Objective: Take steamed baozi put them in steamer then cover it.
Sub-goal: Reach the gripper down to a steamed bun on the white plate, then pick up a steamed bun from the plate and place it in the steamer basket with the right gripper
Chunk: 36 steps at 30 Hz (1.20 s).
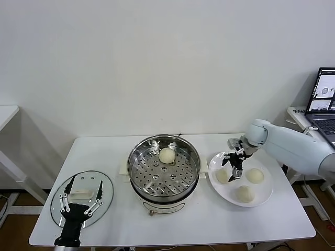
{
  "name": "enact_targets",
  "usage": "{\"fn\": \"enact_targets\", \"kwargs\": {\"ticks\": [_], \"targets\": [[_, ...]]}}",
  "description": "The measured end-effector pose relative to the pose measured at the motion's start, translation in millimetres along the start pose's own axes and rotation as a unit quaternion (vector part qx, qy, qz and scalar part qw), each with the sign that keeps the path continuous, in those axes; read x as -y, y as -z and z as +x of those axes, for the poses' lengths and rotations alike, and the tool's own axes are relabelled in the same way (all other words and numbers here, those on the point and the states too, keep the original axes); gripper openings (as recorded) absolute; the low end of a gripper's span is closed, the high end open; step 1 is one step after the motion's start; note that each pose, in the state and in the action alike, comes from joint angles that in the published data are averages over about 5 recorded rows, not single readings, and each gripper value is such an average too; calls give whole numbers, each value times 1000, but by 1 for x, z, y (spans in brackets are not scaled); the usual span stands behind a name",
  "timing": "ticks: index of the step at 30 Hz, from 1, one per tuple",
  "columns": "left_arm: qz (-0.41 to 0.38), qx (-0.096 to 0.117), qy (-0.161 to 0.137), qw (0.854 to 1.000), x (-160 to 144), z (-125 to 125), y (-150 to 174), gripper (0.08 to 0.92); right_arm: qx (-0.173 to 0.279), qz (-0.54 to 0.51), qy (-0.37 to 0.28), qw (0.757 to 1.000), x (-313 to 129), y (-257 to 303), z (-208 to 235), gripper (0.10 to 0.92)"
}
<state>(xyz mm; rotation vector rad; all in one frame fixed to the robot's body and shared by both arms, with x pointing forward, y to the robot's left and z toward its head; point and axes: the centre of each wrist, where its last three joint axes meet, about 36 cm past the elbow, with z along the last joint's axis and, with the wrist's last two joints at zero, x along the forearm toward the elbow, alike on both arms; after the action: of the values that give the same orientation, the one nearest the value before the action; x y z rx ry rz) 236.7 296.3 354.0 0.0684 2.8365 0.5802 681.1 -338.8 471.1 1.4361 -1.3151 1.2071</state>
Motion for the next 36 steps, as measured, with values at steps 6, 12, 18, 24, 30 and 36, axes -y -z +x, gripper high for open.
{"fn": "enact_targets", "kwargs": {"ticks": [6,12,18,24,30,36], "targets": [[0,0,0,1000,0,0,0,823,-4,-1,1,1000,0,2,-9,805],[0,1,1,1000,0,-1,0,823,-10,5,-1,1000,0,3,-9,707],[-1,5,3,1000,-2,-3,2,823,-15,20,-4,1000,0,8,8,671],[1,13,1,1000,-1,-6,6,823,-17,48,-9,999,9,28,48,670],[2,20,-3,1000,0,-9,8,823,-11,86,-19,996,26,77,119,674],[2,26,-2,1000,-1,-13,10,823,4,134,-23,991,33,153,177,679]]}}
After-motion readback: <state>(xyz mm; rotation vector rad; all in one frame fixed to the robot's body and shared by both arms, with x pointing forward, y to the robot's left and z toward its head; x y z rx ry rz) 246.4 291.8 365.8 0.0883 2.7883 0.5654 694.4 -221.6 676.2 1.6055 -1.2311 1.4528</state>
